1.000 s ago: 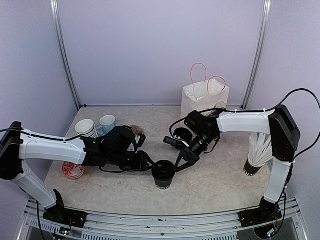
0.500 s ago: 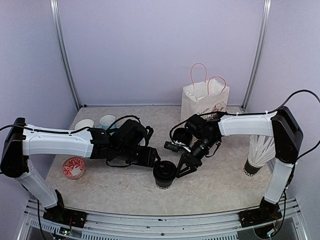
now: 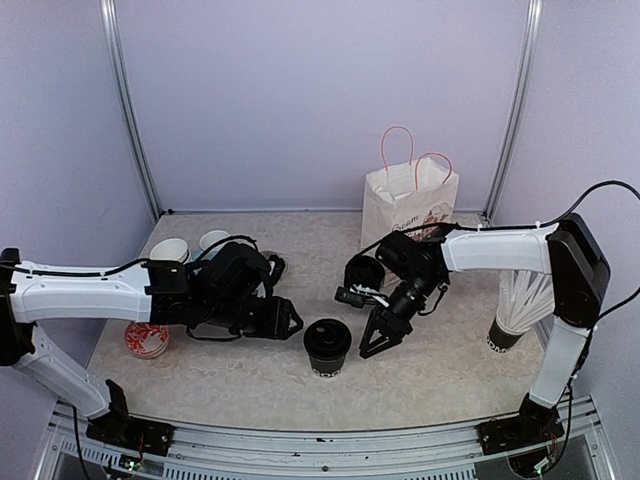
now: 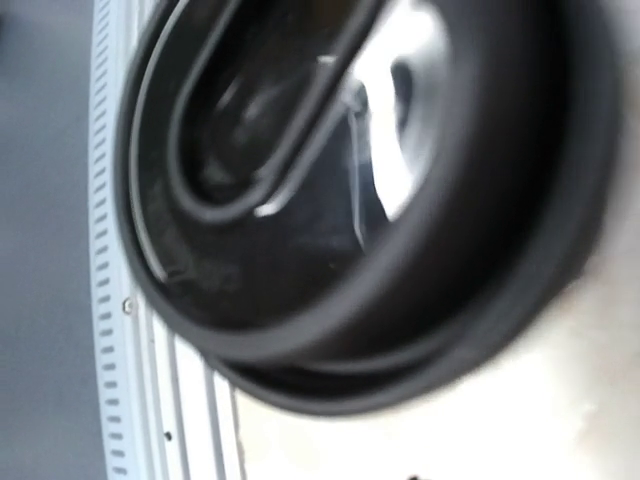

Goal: Pack the takeout coffee

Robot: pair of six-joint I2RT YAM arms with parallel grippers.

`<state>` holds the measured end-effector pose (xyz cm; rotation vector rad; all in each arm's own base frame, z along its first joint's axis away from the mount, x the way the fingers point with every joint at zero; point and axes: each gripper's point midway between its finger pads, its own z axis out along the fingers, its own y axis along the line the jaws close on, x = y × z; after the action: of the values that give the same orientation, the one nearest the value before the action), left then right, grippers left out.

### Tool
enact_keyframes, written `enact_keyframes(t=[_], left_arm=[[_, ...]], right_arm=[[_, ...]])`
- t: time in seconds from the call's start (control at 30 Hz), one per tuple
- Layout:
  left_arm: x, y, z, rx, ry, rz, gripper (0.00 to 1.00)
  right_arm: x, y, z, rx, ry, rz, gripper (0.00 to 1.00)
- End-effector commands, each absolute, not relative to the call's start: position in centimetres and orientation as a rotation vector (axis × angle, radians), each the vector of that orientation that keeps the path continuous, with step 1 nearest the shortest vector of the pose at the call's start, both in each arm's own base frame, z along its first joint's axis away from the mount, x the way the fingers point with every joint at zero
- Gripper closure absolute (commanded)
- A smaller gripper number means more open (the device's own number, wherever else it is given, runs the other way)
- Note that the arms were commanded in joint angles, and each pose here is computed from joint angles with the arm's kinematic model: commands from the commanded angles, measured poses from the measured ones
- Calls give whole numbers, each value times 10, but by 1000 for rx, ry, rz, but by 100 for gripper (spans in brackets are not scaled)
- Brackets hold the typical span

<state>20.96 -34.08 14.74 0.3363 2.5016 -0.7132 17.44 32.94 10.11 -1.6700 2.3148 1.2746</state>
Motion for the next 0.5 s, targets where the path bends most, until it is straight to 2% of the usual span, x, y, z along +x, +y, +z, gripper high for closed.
enact_keyframes(t=[0.0,0.13,0.47], left_arm=[[184,-330,138,216,2574,-864,53],[177,-337,137,187,2569,-991,51],[179,-355,129,207,2569,-1067,51]], right_arm=[[206,333,126,-1595,2263,1256,64],[228,341,129,-1540,2277,1247,63],[238,353,121,-1509,2311,1302,58]])
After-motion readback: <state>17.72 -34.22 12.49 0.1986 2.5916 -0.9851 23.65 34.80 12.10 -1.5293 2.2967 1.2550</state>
